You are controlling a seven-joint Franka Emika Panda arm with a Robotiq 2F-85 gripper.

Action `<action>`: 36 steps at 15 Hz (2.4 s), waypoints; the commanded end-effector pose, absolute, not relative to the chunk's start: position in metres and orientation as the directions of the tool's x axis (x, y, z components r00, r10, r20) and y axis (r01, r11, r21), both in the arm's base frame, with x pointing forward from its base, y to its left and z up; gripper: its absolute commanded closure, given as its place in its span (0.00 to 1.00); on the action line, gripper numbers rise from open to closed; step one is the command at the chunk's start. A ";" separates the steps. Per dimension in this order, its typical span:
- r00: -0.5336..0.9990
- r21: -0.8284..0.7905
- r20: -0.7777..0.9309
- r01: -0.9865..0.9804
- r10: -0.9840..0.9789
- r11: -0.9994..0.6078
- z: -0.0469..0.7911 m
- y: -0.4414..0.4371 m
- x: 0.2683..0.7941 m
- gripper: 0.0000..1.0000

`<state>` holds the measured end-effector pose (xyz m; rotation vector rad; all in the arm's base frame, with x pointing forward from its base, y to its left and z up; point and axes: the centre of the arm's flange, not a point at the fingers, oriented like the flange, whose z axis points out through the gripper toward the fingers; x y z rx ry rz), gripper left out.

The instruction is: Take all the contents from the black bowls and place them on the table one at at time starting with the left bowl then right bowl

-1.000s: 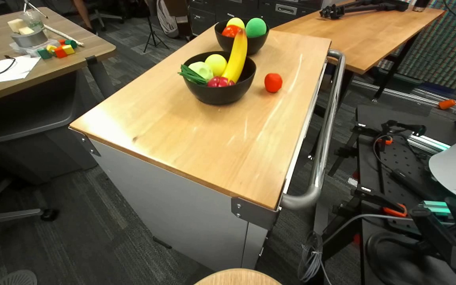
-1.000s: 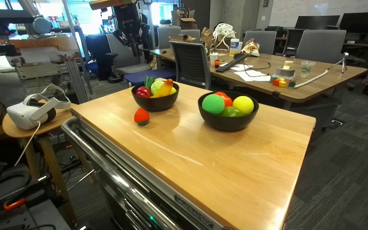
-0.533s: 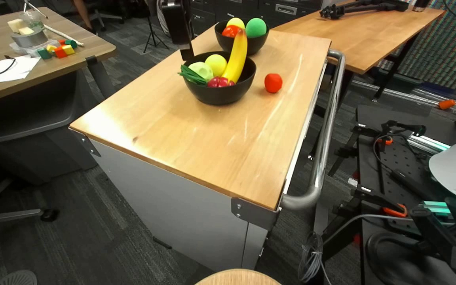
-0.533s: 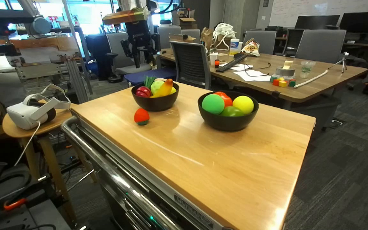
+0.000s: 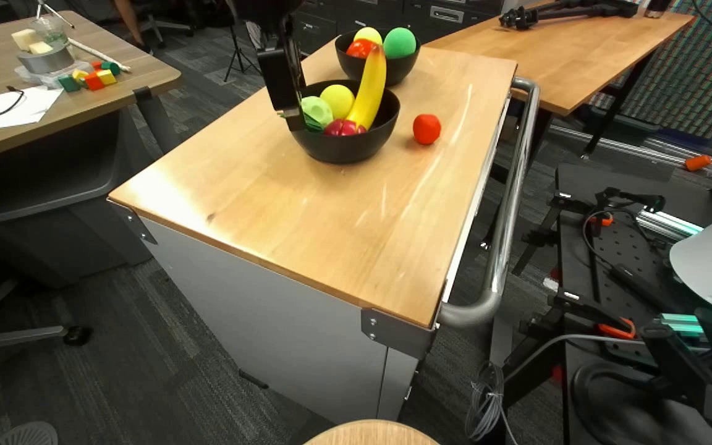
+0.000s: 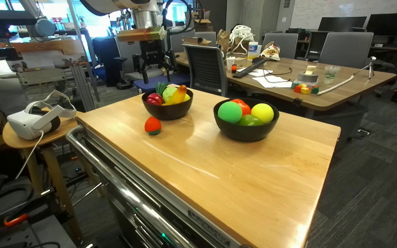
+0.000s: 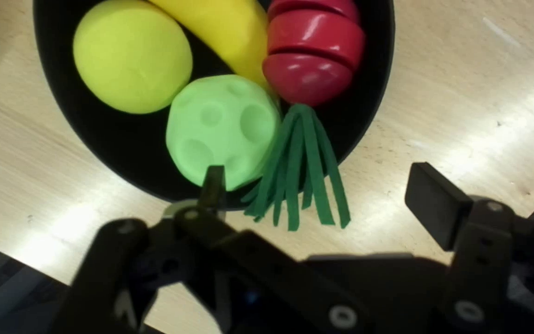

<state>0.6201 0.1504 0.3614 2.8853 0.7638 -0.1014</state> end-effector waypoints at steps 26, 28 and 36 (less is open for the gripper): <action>0.864 0.170 0.025 0.492 0.502 -0.854 0.433 0.153 0.625 0.94; 0.860 0.175 0.049 0.494 0.508 -0.852 0.451 0.162 0.621 0.94; 0.816 0.191 0.143 0.533 0.560 -0.824 0.481 0.202 0.618 0.94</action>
